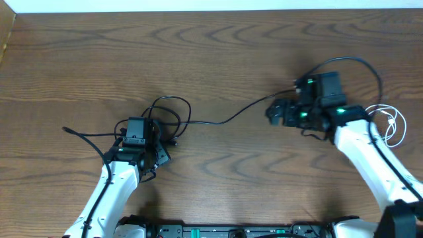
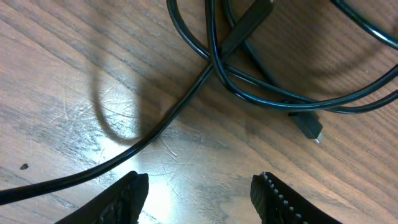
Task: Untangle cables
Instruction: 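Move the open right gripper back to the black cable near center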
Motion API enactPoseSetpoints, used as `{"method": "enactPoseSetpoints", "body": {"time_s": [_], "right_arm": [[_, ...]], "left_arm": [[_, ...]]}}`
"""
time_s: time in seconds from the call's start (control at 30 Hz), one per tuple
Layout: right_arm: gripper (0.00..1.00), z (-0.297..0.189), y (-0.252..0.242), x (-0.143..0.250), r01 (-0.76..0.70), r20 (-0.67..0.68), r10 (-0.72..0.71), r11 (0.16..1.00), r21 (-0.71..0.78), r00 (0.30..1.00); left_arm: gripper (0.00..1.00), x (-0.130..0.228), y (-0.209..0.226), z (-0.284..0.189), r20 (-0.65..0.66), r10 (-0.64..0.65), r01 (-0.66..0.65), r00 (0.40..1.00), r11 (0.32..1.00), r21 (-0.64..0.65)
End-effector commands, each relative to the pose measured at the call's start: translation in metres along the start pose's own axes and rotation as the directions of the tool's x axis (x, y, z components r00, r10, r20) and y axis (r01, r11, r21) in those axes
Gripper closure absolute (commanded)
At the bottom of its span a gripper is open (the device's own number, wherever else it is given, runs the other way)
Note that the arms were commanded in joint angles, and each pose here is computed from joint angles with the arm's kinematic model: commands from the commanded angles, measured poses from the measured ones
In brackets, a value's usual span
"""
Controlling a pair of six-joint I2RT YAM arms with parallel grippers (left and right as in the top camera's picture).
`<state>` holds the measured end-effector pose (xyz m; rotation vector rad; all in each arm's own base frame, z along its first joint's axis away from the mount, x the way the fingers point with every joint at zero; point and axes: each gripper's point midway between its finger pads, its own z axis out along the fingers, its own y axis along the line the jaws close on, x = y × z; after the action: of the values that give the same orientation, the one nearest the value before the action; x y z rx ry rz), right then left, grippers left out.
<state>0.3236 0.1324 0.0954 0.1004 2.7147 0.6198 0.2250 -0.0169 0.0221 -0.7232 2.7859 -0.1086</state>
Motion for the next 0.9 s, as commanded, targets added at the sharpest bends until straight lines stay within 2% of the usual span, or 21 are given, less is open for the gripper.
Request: {"method": "enactPoseSetpoints", "body": {"time_s": [0.0, 0.13, 0.4, 0.6, 0.87], "right_arm": [[0.01, 0.015, 0.010, 0.018, 0.008, -0.069, -0.010, 1.000, -0.020, 0.998], [0.01, 0.028, 0.017, 0.032, 0.033, -0.124, -0.035, 0.999, -0.019, 0.992], [0.01, 0.053, 0.043, 0.086, 0.138, -0.279, -0.143, 0.990, -0.037, 0.949], [0.01, 0.075, 0.072, 0.102, 0.235, -0.275, -0.253, 0.967, -0.097, 0.928], [0.01, 0.091, 0.079, 0.137, 0.291, -0.357, -0.310, 0.951, -0.106, 0.881]], "left_arm": [[0.40, -0.001, 0.004, 0.001, 0.007, -0.006, 0.006, 1.000, 1.000, -0.017], [0.38, -0.001, 0.004, 0.001, 0.007, -0.006, 0.006, 1.000, 1.000, -0.017], [0.37, -0.001, 0.004, 0.001, 0.007, -0.040, 0.041, 0.999, 0.999, -0.016], [0.36, -0.001, 0.004, 0.001, 0.007, -0.040, 0.040, 0.999, 0.999, -0.017], [0.36, -0.001, 0.004, 0.001, 0.007, -0.040, 0.040, 0.999, 0.999, -0.017]]}}
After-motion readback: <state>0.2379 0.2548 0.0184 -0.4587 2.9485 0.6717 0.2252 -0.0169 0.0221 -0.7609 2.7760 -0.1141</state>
